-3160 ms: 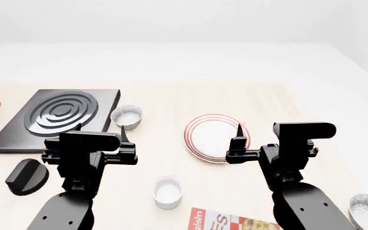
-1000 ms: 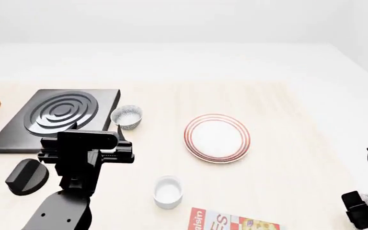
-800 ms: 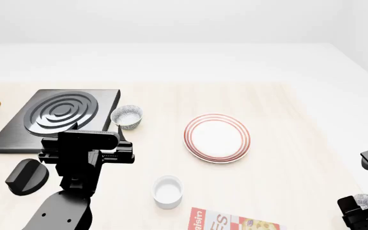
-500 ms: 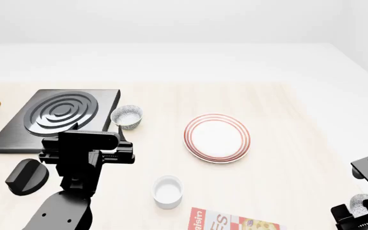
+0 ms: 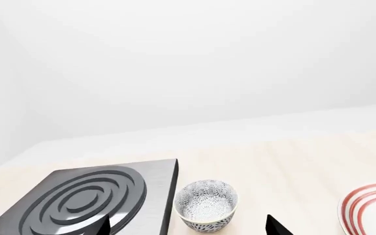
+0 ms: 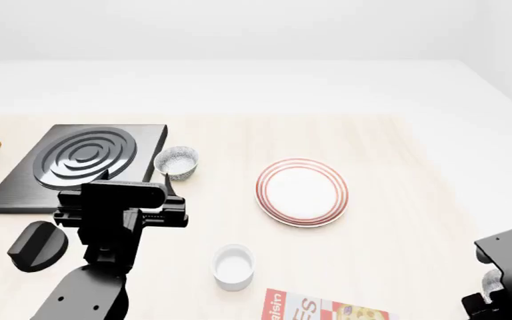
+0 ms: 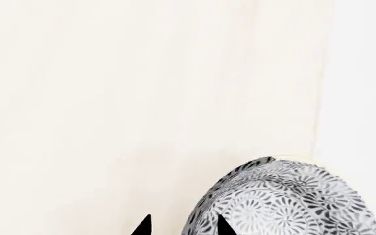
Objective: Pick the akita bowl next to the cookies box and place it on the plate.
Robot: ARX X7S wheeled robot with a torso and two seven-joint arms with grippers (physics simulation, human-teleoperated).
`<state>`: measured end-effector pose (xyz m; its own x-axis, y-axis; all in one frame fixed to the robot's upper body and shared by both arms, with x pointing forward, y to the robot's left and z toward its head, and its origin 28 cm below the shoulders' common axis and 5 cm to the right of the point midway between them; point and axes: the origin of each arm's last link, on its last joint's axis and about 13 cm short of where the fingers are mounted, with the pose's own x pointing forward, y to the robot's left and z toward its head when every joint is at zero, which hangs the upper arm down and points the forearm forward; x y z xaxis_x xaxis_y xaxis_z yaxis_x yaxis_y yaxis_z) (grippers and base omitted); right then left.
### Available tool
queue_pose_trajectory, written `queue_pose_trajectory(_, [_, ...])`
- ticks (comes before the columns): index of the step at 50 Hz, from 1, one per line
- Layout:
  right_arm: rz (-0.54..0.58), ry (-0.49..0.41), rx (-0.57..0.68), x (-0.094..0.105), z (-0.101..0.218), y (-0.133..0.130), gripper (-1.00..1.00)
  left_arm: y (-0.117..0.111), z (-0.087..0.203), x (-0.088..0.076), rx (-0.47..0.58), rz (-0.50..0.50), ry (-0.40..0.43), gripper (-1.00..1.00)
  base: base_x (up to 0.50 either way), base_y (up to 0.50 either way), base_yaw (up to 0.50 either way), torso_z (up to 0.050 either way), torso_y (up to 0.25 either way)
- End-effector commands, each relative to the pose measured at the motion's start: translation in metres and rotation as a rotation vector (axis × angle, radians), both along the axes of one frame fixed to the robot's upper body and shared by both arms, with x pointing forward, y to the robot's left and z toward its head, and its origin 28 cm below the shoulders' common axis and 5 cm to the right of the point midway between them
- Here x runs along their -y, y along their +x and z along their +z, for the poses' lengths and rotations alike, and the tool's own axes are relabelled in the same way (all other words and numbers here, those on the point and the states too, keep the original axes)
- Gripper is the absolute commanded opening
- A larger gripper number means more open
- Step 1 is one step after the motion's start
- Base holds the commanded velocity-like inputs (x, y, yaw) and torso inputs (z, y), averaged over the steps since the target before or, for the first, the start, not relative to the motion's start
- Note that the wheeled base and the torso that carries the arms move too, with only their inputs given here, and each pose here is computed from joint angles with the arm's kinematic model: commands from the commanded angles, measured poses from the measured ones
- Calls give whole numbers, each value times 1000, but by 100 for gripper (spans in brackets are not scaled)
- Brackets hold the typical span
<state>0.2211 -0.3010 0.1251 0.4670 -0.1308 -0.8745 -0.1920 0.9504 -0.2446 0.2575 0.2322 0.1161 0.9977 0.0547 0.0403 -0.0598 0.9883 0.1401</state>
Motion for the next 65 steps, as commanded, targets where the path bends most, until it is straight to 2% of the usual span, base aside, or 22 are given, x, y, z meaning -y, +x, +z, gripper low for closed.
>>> queue_pose_trajectory(1, [11, -60, 93, -2, -4, 7, -100, 0, 1, 0, 1, 1, 0, 100, 0, 0, 0, 0, 0])
queue_pose_trajectory(8, [25, -91, 188, -4, 2, 12, -100, -1, -2, 1, -1, -3, -1, 100, 0, 0, 0, 0, 0])
queue_pose_trajectory(13, [-26, -142, 364, -7, 33, 26, -100, -3, 1, 0, 4, 3, 2, 100, 0, 0, 0, 0, 0])
queue_pose_trajectory(17, [-6, -164, 456, -13, 56, 38, -100, -3, 0, 1, 4, 0, -5, 100, 0, 0, 0, 0, 0])
queue_pose_trajectory(18, [15, -189, 480, -18, 66, 45, -100, -2, -1, 2, 2, -4, -6, 100, 0, 0, 0, 0, 0])
queue_pose_trajectory(24, [83, -193, 602, -38, 111, 72, -100, -3, 1, 1, 4, -5, -5, 100, 0, 0, 0, 0, 0])
queue_pose_trajectory(27, [116, -194, 636, -48, 125, 81, -100, -3, 1, 0, 7, -3, -6, 100, 0, 0, 0, 0, 0])
queue_pose_trajectory(30, [197, -186, 667, -61, 136, 91, -100, -2, 0, 0, 5, -2, -7, 100, 0, 0, 0, 0, 0])
queue_pose_trajectory(31, [250, -145, 682, -73, 145, 100, -100, -3, -1, 1, 3, -6, -11, 100, 0, 0, 0, 0, 0])
queue_pose_trajectory(33, [268, -185, 682, -85, 149, 116, -100, -3, -1, 1, 2, -9, -12, 100, 0, 0, 0, 0, 0])
queue_pose_trajectory(35, [319, -177, 695, -104, 155, 137, -100, -3, 0, 1, 5, -7, -15, 100, 0, 0, 0, 0, 0])
queue_pose_trajectory(39, [419, -119, 701, -129, 159, 160, -100, -2, -1, 0, 4, -3, -16, 100, 0, 0, 0, 0, 0])
queue_pose_trajectory(40, [447, -102, 714, -144, 161, 170, -100, -1, -1, 1, 4, -5, -15, 100, 0, 0, 0, 0, 0])
queue_pose_trajectory(47, [580, -120, 683, -194, 148, 195, -100, 0, -1, 1, 5, -5, -15, 100, 0, 0, 0, 0, 0])
queue_pose_trajectory(51, [617, -103, 682, -223, 136, 203, -100, 0, 1, 2, 7, -17, -31, 100, 0, 0, 0, 0, 0])
queue_pose_trajectory(53, [620, -121, 660, -233, 122, 208, -100, 0, 2, 2, 11, -19, -31, 100, 0, 0, 0, 0, 0])
queue_pose_trajectory(58, [606, -143, 623, -241, 101, 204, -100, 0, 0, 2, 8, -18, -31, 100, 0, 0, 0, 0, 0])
queue_pose_trajectory(64, [567, -252, 596, -242, 81, 199, -100, 0, 3, 1, 7, -18, -27, 100, 0, 0, 0, 0, 0])
queue_pose_trajectory(65, [567, -231, 589, -243, 78, 199, -100, 0, 4, 1, 7, -19, -28, 100, 0, 0, 0, 0, 0])
